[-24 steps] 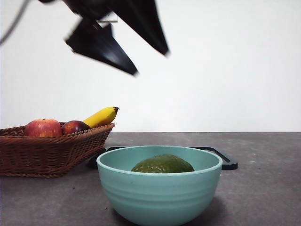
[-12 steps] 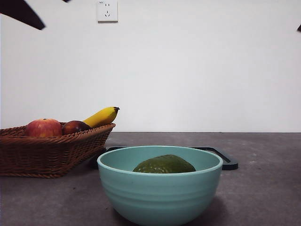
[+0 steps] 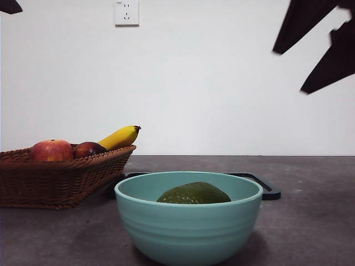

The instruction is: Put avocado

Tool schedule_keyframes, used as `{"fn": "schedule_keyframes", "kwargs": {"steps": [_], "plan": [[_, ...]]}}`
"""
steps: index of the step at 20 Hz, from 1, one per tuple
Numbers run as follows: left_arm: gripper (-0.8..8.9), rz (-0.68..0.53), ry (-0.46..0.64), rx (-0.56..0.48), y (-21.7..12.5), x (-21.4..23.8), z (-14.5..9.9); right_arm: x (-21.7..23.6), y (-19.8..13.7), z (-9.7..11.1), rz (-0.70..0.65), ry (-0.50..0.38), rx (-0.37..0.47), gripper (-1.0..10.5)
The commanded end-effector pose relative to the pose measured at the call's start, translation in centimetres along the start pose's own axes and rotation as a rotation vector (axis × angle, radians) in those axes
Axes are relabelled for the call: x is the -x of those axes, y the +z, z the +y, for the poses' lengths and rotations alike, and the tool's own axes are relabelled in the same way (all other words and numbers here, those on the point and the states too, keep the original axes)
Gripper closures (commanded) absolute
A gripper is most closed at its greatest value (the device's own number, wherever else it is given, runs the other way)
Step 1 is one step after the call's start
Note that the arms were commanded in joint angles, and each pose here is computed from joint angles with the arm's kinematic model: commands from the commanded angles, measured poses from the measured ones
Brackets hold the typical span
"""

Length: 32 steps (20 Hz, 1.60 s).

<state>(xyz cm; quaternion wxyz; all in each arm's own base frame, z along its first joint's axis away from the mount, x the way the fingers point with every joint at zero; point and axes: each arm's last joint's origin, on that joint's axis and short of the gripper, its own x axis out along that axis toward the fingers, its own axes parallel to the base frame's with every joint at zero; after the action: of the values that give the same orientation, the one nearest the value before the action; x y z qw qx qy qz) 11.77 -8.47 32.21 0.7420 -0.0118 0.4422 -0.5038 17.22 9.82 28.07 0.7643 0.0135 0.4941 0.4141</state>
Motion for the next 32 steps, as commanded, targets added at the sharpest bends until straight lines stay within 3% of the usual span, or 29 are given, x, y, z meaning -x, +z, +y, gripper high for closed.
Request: {"fn": "schedule_keyframes", "kwargs": {"steps": [1, 8, 19, 25, 32], "plan": [[4.72, -0.004, -0.012, -0.031, 0.2, 0.0, -0.1, -1.3, 0.9, 0.1, 0.027, -0.026, 0.03, 5.8], [4.72, -0.004, -0.012, -0.031, 0.2, 0.0, -0.1, -6.4, 2.3, 0.3, 0.111, -0.06, 0.103, 5.8], [4.72, -0.005, -0.011, -0.031, 0.2, 0.0, -0.1, -14.1, 2.6, 0.3, 0.205, -0.15, 0.196, 7.0], [4.72, -0.005, -0.012, -0.032, 0.2, 0.0, -0.1, -14.8, 2.4, 0.4, 0.22, -0.161, 0.206, 9.3], [4.72, -0.005, -0.012, -0.032, 0.2, 0.0, -0.1, -14.1, 3.2, 1.0, 0.189, -0.156, 0.194, 9.4]]}}
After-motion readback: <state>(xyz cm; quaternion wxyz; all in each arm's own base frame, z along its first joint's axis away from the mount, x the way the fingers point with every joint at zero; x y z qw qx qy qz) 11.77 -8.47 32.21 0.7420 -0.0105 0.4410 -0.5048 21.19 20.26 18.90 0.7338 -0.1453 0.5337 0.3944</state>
